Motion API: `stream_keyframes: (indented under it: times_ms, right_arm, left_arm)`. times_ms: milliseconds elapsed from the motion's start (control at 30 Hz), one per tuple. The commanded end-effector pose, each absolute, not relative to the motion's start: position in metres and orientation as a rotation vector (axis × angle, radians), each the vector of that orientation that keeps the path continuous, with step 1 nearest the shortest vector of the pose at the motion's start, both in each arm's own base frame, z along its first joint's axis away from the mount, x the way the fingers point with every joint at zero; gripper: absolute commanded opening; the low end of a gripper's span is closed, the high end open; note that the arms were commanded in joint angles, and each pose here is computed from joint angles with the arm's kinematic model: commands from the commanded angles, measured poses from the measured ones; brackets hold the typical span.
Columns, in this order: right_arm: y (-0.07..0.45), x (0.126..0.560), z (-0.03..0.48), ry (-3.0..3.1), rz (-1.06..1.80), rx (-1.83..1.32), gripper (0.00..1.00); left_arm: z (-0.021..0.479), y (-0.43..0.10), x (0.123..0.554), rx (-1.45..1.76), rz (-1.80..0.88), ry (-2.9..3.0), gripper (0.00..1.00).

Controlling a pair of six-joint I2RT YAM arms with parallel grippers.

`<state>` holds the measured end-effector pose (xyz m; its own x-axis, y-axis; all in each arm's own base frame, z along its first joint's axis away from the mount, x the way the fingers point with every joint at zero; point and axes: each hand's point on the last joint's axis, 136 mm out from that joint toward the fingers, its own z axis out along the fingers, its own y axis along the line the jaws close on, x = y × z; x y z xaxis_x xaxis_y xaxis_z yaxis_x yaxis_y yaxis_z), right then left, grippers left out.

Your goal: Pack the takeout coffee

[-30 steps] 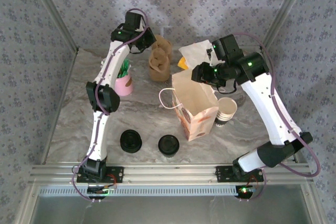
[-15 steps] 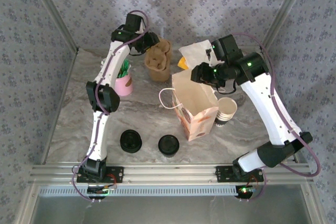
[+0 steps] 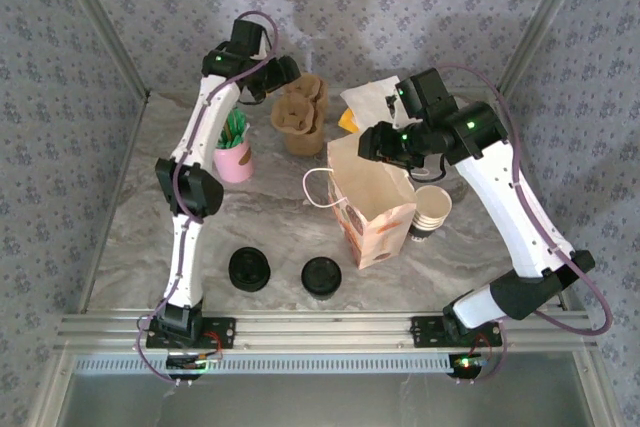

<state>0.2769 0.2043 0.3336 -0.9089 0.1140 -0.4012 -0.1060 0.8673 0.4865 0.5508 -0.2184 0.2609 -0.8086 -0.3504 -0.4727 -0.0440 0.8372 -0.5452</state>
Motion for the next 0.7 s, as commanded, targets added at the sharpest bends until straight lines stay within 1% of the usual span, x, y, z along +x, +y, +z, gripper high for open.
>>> stream_keyframes:
  times_ms: [0, 167, 333, 467, 667]
  right_arm:
    - [0.204, 0.277, 0.34, 2.599, 0.71, 0.016, 0.49]
    - [0.206, 0.278, 0.345, 2.581, 0.713, 0.012, 0.49]
    - [0.208, 0.277, 0.349, 2.573, 0.719, 0.003, 0.49]
    - [0.21, 0.276, 0.348, 2.576, 0.715, -0.006, 0.49]
    - [0.213, 0.274, 0.347, 2.578, 0.71, -0.021, 0.49]
  left_arm:
    - [0.296, -0.201, 0.53, -0.253, -0.633, 2.409, 0.75]
    - [0.28, -0.195, 0.503, -0.221, -0.594, 2.508, 0.72]
    - [0.261, -0.203, 0.486, -0.187, -0.719, 2.551, 0.7]
    - [0.255, -0.213, 0.482, -0.119, -0.794, 2.556, 0.68]
    - [0.241, -0.204, 0.495, -0.134, -0.791, 2.536, 0.67]
